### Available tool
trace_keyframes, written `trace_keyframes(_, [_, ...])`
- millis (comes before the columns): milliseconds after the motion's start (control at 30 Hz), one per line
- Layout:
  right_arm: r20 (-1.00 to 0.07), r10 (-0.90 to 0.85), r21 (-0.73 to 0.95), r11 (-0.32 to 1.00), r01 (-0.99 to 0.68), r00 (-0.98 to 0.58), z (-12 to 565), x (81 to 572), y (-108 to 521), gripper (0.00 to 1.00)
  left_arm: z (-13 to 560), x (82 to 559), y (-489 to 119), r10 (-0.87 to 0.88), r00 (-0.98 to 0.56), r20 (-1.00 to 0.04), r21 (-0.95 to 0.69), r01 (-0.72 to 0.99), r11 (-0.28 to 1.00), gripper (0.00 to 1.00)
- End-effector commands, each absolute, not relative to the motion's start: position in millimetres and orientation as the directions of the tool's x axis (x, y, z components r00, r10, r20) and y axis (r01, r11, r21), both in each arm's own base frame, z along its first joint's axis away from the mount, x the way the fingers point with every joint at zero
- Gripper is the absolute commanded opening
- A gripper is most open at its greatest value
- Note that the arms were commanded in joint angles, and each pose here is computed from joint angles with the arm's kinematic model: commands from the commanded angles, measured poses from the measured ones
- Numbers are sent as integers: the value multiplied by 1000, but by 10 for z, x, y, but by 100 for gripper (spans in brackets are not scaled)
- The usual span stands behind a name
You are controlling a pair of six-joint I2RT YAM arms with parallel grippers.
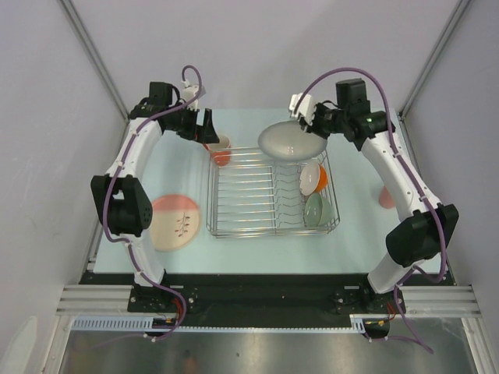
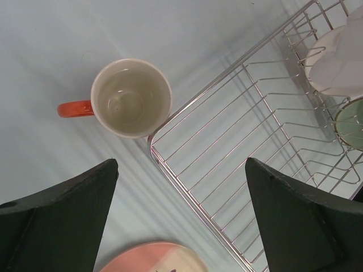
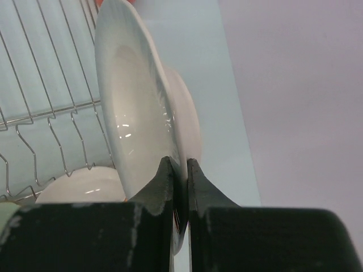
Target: Load the mixed dishes into the dish rack
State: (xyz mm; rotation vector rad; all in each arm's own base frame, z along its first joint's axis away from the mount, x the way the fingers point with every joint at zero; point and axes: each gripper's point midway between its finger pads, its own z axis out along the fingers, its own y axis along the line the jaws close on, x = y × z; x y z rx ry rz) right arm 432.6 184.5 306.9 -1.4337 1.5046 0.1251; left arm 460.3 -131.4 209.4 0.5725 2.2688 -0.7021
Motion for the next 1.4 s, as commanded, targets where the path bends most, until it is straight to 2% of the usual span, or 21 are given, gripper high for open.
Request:
trace_keyframes(0, [-519,-733,-758,157,-634,439,3605,4428,1954,0,2337,4583,-1300,189,-615,-766,-289,592,753,100])
trace_keyframes(167, [-419,-779,-818,102,-566,466,3526,4511,2033,0,2293,4581,-1272,198,-616,-763,-276,587,761,100])
trace_keyframes(333, [-410,-777,-844,123,-523,479,3586,4571,2042,0,2264,4579,-1280,194,-619,-761,-283,586,759,100])
trace_keyframes(633, [-429,-745,-849,142,-508,510,3609,4558,2135,0,2198,4565,-1281,195,-629,-752,-291,583,759,100])
trace_keyframes(1000, [-433,-688,-876,166,-453,583,4043,4302,2182,0,2122,4556,-1293,186,-647,-739,-312,573,758,100])
trace_keyframes(1367, [-462,-678,-859,183,-478,572,3918,4350,2170,0,2120,4550,-1315,180,-650,-739,-324,576,750,100])
